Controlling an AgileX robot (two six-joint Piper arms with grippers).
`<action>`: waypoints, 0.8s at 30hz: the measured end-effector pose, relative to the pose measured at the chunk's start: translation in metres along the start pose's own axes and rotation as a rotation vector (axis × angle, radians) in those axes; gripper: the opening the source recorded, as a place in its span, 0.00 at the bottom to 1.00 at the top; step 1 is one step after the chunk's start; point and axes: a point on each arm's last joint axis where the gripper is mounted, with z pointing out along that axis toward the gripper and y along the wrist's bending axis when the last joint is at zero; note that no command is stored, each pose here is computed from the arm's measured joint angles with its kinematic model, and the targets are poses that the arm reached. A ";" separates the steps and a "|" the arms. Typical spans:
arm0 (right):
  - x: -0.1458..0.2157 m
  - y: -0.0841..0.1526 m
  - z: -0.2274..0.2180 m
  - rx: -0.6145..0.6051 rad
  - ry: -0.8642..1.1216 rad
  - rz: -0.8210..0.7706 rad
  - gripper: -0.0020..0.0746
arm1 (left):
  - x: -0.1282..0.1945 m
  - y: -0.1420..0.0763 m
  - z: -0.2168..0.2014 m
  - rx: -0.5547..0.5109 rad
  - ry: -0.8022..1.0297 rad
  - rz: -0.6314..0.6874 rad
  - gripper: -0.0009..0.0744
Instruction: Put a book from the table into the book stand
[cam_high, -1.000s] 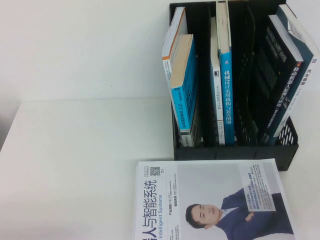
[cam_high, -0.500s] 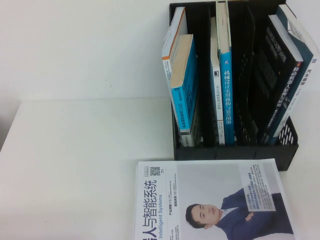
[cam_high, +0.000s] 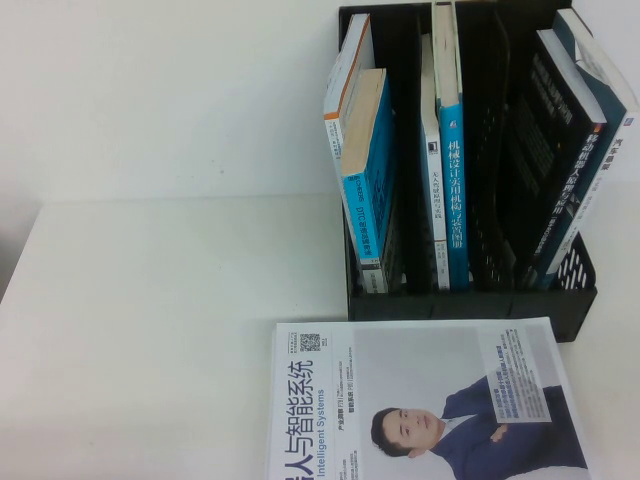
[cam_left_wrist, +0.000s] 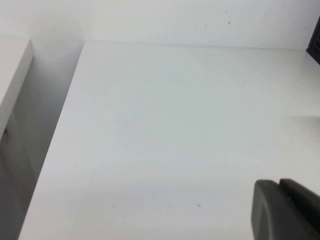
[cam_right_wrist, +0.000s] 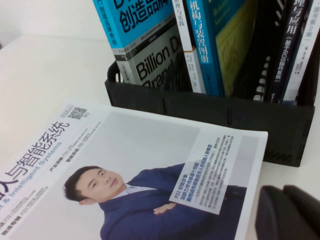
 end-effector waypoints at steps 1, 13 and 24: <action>0.000 0.000 0.000 0.000 0.000 0.000 0.04 | 0.000 0.000 0.000 0.000 0.000 0.000 0.01; 0.000 0.000 0.000 -0.002 0.000 -0.001 0.04 | 0.000 0.000 0.000 0.001 0.005 0.000 0.01; -0.008 -0.008 -0.002 0.092 -0.129 -0.033 0.04 | 0.000 0.000 0.000 0.001 0.005 0.000 0.01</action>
